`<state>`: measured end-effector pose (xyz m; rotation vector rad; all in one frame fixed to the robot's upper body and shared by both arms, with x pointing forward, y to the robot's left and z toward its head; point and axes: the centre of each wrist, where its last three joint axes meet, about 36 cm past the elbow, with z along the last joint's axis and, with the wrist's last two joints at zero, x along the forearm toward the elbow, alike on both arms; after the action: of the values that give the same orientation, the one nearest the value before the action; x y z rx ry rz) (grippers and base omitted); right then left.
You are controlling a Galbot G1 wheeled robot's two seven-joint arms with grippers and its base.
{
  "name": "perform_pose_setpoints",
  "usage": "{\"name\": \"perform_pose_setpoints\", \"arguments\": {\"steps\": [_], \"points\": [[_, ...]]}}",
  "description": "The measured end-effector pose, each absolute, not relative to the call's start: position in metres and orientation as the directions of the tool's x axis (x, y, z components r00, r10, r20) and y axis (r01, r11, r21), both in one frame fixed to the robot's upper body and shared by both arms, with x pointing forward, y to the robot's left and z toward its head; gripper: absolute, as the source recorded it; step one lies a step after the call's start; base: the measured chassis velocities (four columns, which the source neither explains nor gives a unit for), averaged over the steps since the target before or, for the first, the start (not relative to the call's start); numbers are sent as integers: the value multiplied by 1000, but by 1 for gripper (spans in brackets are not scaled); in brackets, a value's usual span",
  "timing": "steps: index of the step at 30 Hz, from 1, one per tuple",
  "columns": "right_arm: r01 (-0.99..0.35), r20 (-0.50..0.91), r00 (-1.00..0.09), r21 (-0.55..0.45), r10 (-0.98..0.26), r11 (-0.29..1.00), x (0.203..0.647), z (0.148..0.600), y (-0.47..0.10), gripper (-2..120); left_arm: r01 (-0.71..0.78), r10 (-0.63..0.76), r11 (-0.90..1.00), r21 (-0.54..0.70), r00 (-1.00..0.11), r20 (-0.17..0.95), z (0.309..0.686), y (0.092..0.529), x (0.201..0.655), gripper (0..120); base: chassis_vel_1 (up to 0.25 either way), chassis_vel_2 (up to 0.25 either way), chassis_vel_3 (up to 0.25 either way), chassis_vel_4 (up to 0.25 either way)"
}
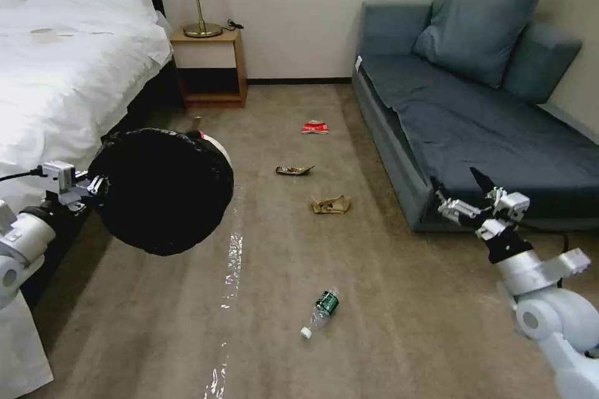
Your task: Pick up the trash bin, then pick up the garbage on the floor and place it into the trash bin.
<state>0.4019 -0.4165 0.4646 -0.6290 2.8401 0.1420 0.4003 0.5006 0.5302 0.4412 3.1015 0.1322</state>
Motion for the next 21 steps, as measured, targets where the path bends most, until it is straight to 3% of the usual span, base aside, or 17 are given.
{"name": "perform_pose_setpoints", "arguments": {"steps": [1, 2, 3, 4, 5, 6, 8, 11, 13, 14, 16, 17, 18, 19, 21], "points": [[-427, -242, -882, 45, -405, 903, 402, 465, -417, 100, 278, 279, 957, 84, -960, 6, 530, 501, 400, 1, 0, 0, 0, 0], [-489, -223, -841, -76, -493, 869, 422, 471, -430, 100, 278, 279, 958, 73, -960, -5, 527, 502, 401, 1, 0, 0, 0, 0], [-489, -223, -841, -76, -493, 869, 422, 471, -430, 100, 278, 279, 958, 73, -960, -5, 527, 502, 401, 1, 0, 0, 0, 0], [-535, -157, -805, -223, -571, 815, 447, 477, -443, 100, 274, 275, 960, 61, -961, -17, 526, 503, 401, 1, 0, 0, 0, 0], [-569, -104, -778, -301, -620, 765, 467, 479, -449, 100, 269, 271, 962, 53, -962, -27, 525, 505, 401, 1, 0, 0, 0, 0], [-569, -104, -778, -301, -620, 765, 467, 479, -449, 100, 269, 271, 962, 53, -962, -27, 525, 505, 401, 1, 0, 0, 0, 0], [-665, 24, -702, -379, -712, 643, 503, 463, -450, 100, 257, 259, 965, 47, -965, -50, 523, 507, 398, 1, 0, 0, 0, 0], [-722, 74, -635, -409, -769, 557, 523, 458, -443, 100, 249, 251, 967, 50, -966, -55, 522, 508, 396, 1, 0, 0, 0, 0], [-805, 228, -480, -499, -847, 322, 556, 459, -425, 100, 245, 248, 968, 54, -967, -58, 517, 506, 390, 1, 0, 0, 0, 0], [-805, 228, -480, -499, -847, 322, 556, 459, -425, 100, 245, 248, 968, 54, -967, -58, 517, 506, 390, 1, 0, 0, 0, 0], [-835, 376, -369, -536, -850, 125, 574, 451, -406, 100, 234, 236, 971, 46, -970, -59, 510, 504, 384, 1, 0, 0, 0, 0], [-835, 376, -369, -536, -850, 125, 574, 451, -406, 100, 234, 236, 971, 46, -970, -59, 510, 504, 384, 1, 0, 0, 0, 0], [-846, 466, -291, -532, -836, -2, 583, 434, -389, 100, 220, 223, 975, 41, -973, -66, 503, 500, 379, 1, 0, 0, 0, 0], [-846, 466, -291, -532, -836, -2, 583, 434, -389, 100, 220, 223, 975, 41, -973, -66, 503, 500, 379, 1, 0, 0, 0, 0], [-859, 549, -200, -497, -812, -124, 587, 404, -372, 100, 211, 213, 977, 37, -975, -61, 496, 495, 370, 1, 0, 0, 0, 0]]}}
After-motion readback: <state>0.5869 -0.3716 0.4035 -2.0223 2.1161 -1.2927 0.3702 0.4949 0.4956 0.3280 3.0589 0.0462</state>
